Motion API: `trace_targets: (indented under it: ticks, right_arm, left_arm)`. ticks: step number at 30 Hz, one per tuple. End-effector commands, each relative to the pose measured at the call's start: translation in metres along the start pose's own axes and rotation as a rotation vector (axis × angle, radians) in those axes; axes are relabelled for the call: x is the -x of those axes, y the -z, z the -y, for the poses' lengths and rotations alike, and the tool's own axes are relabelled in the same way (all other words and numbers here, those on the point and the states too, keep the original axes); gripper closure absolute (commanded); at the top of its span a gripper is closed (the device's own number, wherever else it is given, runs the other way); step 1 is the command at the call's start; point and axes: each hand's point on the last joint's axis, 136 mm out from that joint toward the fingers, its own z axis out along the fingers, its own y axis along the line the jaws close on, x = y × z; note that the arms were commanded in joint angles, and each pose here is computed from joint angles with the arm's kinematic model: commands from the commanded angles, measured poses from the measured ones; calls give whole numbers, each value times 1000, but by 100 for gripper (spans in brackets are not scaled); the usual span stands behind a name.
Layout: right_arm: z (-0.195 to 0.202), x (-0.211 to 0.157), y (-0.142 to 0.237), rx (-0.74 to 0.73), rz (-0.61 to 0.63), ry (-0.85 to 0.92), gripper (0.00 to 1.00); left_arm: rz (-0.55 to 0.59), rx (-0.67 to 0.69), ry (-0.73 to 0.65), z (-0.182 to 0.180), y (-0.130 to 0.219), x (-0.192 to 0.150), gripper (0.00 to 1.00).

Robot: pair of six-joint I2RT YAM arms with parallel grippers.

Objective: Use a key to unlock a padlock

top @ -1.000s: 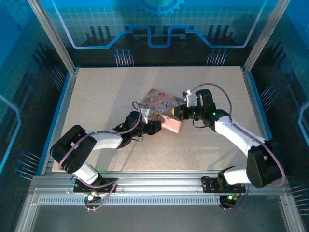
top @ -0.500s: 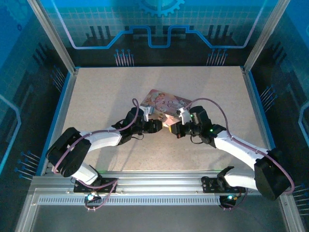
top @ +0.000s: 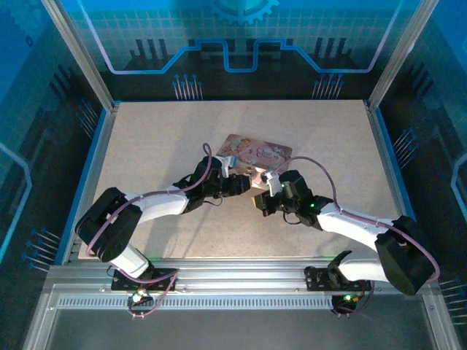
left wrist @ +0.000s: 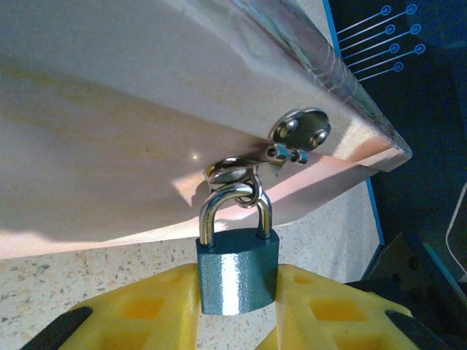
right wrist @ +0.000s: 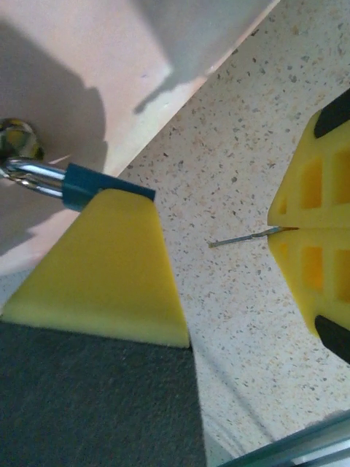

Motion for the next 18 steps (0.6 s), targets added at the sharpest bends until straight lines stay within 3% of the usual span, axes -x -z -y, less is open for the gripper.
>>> trace_targets:
  ticks: [1,18]
  right_arm:
    - [5,5,-3,-32,56,-30,98]
    - [15,8,-9,-45,115,-117,98]
  left_arm:
    - [-2,-59,11,20,-4,8,70]
    - [-3,-57,35,18,-9,10,73]
